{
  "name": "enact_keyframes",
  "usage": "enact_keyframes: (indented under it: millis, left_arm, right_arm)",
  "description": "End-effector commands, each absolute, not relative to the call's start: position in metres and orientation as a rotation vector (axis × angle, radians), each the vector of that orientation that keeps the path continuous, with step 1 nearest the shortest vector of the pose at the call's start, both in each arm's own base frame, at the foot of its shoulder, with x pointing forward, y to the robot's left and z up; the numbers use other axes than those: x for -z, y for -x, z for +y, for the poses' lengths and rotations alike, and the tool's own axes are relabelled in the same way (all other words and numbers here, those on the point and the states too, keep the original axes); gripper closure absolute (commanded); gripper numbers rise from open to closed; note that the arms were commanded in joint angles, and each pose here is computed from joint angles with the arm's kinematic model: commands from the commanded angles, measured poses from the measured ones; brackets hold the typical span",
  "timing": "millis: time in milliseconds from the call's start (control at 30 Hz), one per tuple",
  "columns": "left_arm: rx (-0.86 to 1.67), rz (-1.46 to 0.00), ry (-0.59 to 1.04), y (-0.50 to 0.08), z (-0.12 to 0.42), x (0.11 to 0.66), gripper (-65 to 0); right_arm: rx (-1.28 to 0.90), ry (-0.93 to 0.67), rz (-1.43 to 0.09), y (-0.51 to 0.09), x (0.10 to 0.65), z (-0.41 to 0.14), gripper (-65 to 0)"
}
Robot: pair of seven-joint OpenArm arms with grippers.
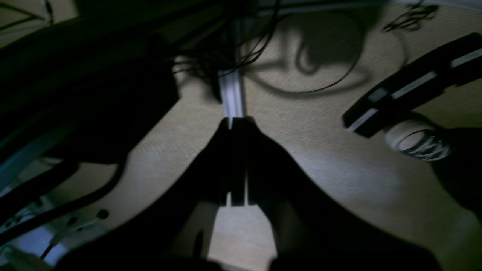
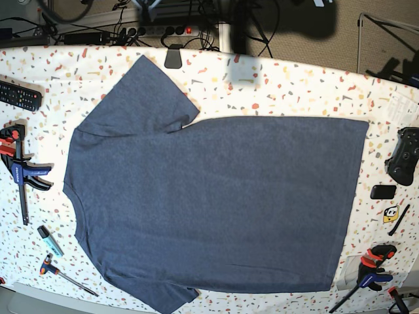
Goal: Fold the T-shirt properly
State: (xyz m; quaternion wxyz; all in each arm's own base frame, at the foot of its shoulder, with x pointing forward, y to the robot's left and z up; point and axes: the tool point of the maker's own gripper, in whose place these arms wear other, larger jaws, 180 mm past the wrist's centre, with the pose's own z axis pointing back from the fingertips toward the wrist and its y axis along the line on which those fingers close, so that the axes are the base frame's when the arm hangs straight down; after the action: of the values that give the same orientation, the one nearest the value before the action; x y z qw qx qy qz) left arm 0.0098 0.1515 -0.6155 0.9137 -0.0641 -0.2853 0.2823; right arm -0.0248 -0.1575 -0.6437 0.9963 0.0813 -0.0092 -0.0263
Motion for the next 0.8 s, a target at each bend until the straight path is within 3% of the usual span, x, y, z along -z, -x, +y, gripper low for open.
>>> enact_keyframes:
  millis: [0, 433, 533, 600, 700, 767]
  left_arm:
    - [-0.576, -0.574, 0.140, -0.002, 0.150, 0.615, 0.0]
    - [-0.338, -0.388, 0.206, 0.014, 0.125, 0.627, 0.0]
    - [-0.337, -0.370, 0.208, 0.018, 0.124, 0.628, -17.6]
    - [-0.335, -0.355, 0.211, 0.021, 0.123, 0.629, -21.8]
    - [-0.325, -0.282, 0.224, 0.031, 0.118, 0.633, -21.8]
    - [-0.317, -0.225, 0.233, 0.039, 0.115, 0.635, -21.8]
  right_arm:
    - [0.046, -0.170, -0.022, 0.026, 0.642, -0.161, 0.0]
    - [0.022, -0.207, -0.017, 0.027, 0.639, -0.168, 0.0]
    - [0.022, -0.207, -0.016, 0.027, 0.639, -0.168, 0.0]
    - [0.022, -0.207, -0.014, 0.027, 0.639, -0.168, 0.0]
    - [0.022, -0.206, -0.012, 0.029, 0.639, -0.168, -15.8]
    - [0.022, -0.206, -0.001, 0.032, 0.639, -0.168, -19.4]
